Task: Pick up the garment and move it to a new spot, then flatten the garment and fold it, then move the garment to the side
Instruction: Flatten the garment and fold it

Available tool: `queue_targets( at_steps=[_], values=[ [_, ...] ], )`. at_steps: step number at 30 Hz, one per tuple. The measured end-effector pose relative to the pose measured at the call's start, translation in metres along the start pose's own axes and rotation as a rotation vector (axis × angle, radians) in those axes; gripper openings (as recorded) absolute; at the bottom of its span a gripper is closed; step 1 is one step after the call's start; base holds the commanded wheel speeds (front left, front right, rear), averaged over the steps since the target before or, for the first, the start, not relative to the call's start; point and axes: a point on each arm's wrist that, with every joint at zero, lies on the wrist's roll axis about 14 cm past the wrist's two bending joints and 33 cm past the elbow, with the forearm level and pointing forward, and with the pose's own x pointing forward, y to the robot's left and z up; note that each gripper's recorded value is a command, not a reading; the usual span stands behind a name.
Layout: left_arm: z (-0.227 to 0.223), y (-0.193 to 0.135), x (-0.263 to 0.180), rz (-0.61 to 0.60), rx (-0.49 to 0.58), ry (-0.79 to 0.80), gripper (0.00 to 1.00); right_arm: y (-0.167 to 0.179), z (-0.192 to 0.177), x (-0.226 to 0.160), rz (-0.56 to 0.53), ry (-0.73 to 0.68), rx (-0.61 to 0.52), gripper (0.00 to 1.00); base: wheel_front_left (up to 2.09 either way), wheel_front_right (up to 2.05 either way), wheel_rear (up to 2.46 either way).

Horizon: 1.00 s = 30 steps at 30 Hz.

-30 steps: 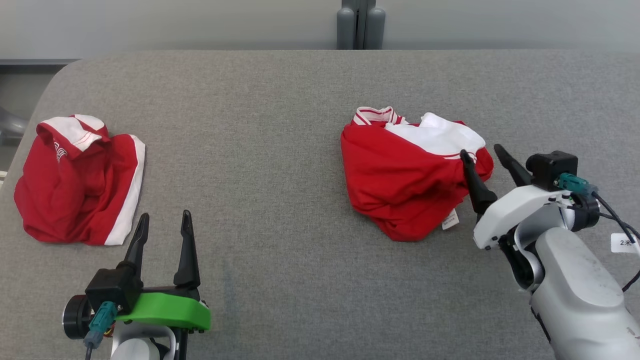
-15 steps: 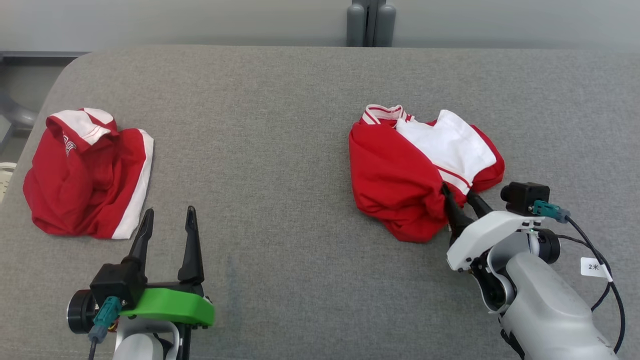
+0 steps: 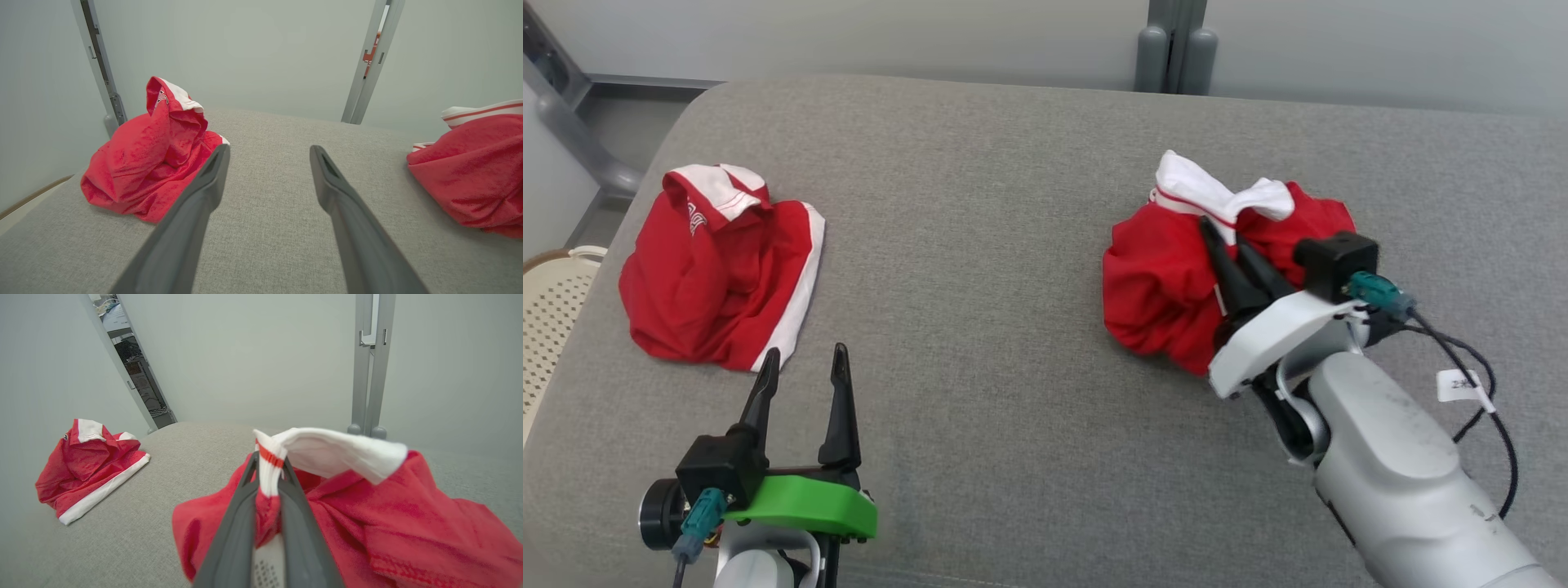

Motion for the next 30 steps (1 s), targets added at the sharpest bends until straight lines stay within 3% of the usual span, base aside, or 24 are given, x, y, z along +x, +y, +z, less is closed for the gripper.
queue_targets(
  at_steps=[5,10,11,12,13,18,30],
  values=[
    [0.002,0.011,-0.01,0.033,0.0,-0.004,1.0,0.071,-0.017,0.007,0.202,0.041,-0.07,0.0,0.0,0.0,0.0],
    [0.003,0.019,-0.018,0.061,-0.001,-0.005,1.0,0.123,-0.063,-0.009,0.356,0.165,-0.103,0.0,0.0,0.0,0.0],
    [0.004,0.021,-0.02,0.067,0.0,-0.006,1.0,0.13,-0.074,-0.015,0.378,0.198,-0.101,0.3,0.0,0.0,0.0],
    [0.004,0.023,-0.021,0.073,0.001,-0.005,1.0,0.137,-0.083,-0.02,0.397,0.223,-0.097,0.84,0.0,0.0,0.0],
    [0.004,0.025,-0.022,0.079,-0.002,-0.005,1.0,0.142,-0.089,-0.023,0.411,0.241,-0.093,1.0,0.0,0.0,0.0],
    [0.001,0.029,-0.026,0.099,-0.005,0.003,1.0,0.147,-0.087,-0.023,0.412,0.231,-0.054,1.0,0.0,0.0,0.0],
    [0.008,0.023,-0.024,0.078,-0.013,-0.021,1.0,0.092,-0.035,-0.009,0.284,0.094,-0.129,1.0,0.0,0.0,0.0]
  ],
)
